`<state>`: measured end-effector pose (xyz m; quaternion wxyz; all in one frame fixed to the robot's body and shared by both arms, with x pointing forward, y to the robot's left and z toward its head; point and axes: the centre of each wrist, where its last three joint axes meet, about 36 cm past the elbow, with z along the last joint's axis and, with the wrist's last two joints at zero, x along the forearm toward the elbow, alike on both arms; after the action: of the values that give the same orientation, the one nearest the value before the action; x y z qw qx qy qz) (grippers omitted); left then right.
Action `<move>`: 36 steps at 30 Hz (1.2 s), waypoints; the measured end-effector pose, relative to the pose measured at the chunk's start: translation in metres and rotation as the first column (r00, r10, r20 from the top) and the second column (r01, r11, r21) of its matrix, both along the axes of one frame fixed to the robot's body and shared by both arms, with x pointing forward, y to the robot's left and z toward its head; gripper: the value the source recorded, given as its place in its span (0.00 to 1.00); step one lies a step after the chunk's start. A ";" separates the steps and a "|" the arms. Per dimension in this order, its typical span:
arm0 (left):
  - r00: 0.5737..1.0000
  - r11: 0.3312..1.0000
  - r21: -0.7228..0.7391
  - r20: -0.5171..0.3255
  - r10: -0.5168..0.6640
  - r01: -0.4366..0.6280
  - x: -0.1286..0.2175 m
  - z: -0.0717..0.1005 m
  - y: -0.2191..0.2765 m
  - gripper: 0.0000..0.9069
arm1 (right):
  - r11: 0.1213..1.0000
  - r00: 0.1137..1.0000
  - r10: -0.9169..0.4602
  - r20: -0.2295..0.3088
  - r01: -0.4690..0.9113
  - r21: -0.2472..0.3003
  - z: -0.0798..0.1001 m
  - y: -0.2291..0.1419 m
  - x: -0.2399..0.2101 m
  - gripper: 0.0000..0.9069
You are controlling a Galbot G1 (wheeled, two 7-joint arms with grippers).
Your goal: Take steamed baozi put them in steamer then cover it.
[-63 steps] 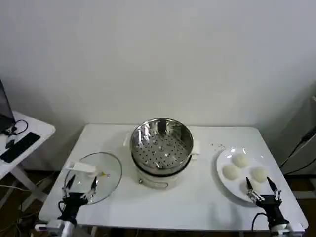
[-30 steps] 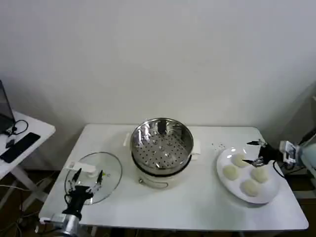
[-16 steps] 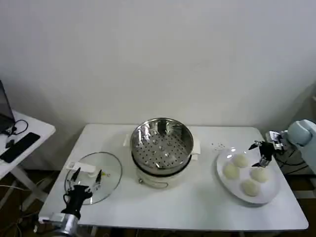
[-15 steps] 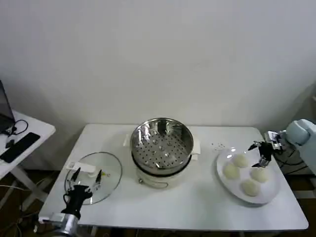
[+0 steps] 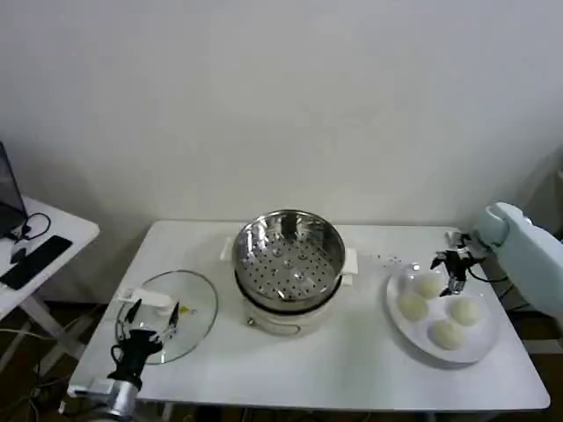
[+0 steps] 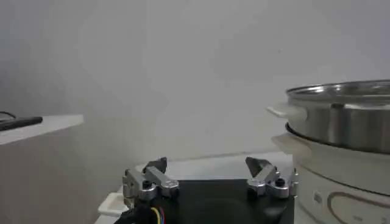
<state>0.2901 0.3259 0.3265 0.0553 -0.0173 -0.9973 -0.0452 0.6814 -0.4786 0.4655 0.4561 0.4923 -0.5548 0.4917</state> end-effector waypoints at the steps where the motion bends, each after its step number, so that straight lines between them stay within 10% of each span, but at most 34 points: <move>1: 1.000 1.000 0.000 0.000 0.000 0.000 0.000 0.000 0.000 1.00 | 1.000 1.000 0.000 -0.002 0.000 -0.002 -0.001 0.001 0.001 1.00; 36: 1.000 1.000 0.000 -0.009 0.010 -0.010 -0.006 -0.004 0.003 1.00 | 1.000 1.000 -0.006 0.002 0.006 -0.003 -0.009 0.006 0.008 0.82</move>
<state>0.2842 0.3288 0.3225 0.0600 -0.0124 -0.9971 -0.0450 0.6895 -0.4727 0.4561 0.4576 0.4895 -0.5559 0.4918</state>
